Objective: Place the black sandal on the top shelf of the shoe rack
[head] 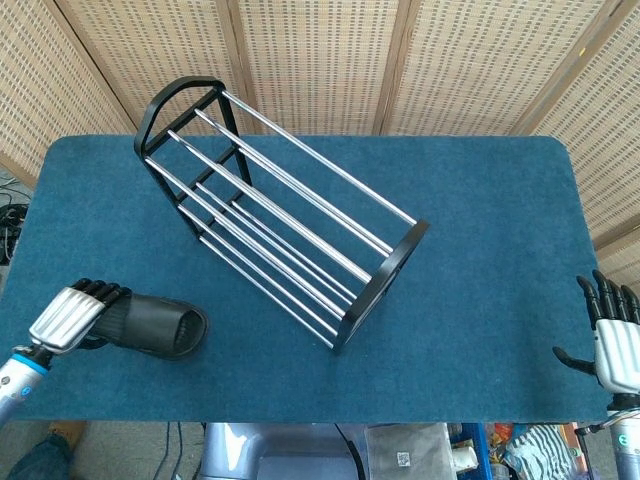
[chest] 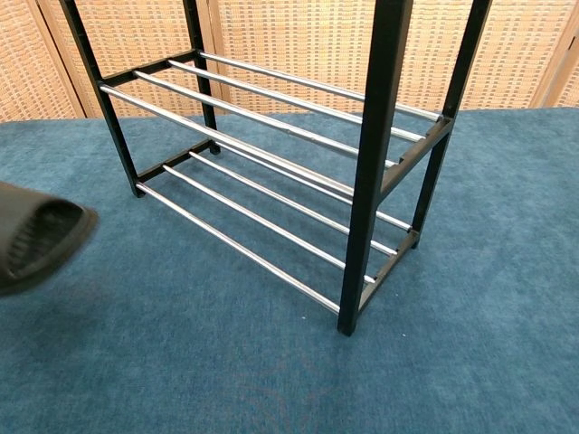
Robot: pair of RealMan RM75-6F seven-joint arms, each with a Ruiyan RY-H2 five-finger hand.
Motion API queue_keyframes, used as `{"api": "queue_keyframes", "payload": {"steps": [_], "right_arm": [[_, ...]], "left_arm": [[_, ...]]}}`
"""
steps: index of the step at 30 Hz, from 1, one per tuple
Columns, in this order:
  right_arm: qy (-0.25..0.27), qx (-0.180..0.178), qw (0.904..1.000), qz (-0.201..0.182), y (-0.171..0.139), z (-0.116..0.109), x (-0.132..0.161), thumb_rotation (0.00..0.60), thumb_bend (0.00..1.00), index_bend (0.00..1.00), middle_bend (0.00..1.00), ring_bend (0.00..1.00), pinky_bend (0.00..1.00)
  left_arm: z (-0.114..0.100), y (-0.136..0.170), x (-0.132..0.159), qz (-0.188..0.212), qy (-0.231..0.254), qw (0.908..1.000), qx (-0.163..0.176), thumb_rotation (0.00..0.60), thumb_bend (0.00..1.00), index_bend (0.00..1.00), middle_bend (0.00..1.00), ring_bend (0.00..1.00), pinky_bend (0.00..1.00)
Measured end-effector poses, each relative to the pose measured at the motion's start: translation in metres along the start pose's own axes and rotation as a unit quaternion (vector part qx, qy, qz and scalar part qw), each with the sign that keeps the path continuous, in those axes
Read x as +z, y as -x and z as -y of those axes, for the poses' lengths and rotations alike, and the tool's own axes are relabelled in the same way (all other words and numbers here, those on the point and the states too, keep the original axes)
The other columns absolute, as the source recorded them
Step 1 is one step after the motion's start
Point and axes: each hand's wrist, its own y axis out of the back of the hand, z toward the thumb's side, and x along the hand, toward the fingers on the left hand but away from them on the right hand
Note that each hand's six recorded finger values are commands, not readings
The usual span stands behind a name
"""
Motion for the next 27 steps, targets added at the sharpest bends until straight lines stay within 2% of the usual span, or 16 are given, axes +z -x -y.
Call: {"api": "queue_keyframes", "payload": {"steps": [5, 12, 17, 27], "right_arm": [[0.001, 0.002, 1.0000, -0.004, -0.001, 0.000, 0.002, 0.600, 0.00, 0.00, 0.00, 0.00, 0.00], [0.001, 0.006, 1.0000, -0.006, -0.001, 0.002, 0.003, 0.600, 0.00, 0.00, 0.00, 0.00, 0.00], [0.005, 0.006, 1.0000, -0.003, 0.001, 0.001, 0.002, 0.600, 0.00, 0.00, 0.00, 0.00, 0.00], [0.007, 0.008, 0.9999, -0.002, 0.002, 0.000, 0.000, 0.600, 0.00, 0.00, 0.00, 0.00, 0.00]], "left_arm": [[-0.033, 0.011, -0.013, -0.045, 0.045, 0.9974, 0.036, 0.600, 0.30, 0.66, 0.56, 0.49, 0.52], [-0.074, -0.002, 0.004, -0.076, 0.112, 0.9886, 0.065, 0.600, 0.30, 0.66, 0.56, 0.50, 0.54], [-0.097, -0.025, 0.019, -0.101, 0.121, 0.9857, 0.059, 0.600, 0.30, 0.66, 0.56, 0.50, 0.54], [-0.121, -0.075, 0.045, -0.151, 0.125, 0.9805, 0.018, 0.600, 0.31, 0.66, 0.58, 0.52, 0.56]]}}
